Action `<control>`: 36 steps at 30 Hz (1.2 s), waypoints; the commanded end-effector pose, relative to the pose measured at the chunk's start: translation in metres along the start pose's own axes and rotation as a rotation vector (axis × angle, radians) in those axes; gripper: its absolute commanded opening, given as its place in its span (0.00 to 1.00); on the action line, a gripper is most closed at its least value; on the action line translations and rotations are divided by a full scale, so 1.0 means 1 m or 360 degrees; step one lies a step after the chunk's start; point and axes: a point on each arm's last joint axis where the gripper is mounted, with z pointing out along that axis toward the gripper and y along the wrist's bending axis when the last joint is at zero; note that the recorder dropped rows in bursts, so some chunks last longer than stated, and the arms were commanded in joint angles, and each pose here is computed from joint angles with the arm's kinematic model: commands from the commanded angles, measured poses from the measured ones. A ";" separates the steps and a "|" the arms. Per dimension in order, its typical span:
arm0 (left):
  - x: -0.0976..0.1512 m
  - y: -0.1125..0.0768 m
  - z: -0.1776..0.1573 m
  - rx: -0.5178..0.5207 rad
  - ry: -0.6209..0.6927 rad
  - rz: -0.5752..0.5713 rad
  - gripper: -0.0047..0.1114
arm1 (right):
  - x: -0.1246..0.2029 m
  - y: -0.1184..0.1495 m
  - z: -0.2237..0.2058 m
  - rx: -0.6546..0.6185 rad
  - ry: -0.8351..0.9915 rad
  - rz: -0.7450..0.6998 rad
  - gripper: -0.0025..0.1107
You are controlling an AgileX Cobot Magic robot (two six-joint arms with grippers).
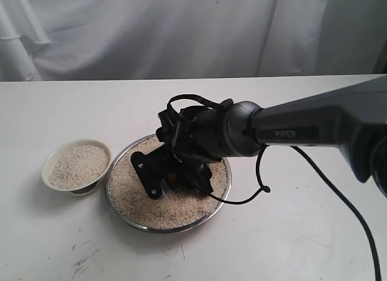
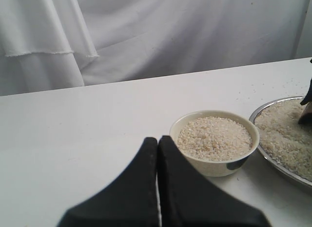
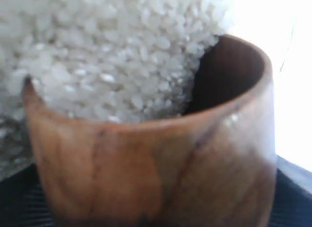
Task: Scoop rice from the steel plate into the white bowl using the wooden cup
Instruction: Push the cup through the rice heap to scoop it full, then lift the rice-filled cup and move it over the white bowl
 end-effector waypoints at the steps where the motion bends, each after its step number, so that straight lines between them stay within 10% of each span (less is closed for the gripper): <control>1: -0.002 0.000 0.000 0.0008 -0.0009 -0.0007 0.04 | -0.006 0.007 0.005 -0.0058 -0.0078 0.0138 0.02; 36: -0.002 0.000 0.000 0.0008 -0.0009 -0.0001 0.04 | 0.054 -0.015 -0.035 -0.0324 -0.0452 0.1142 0.02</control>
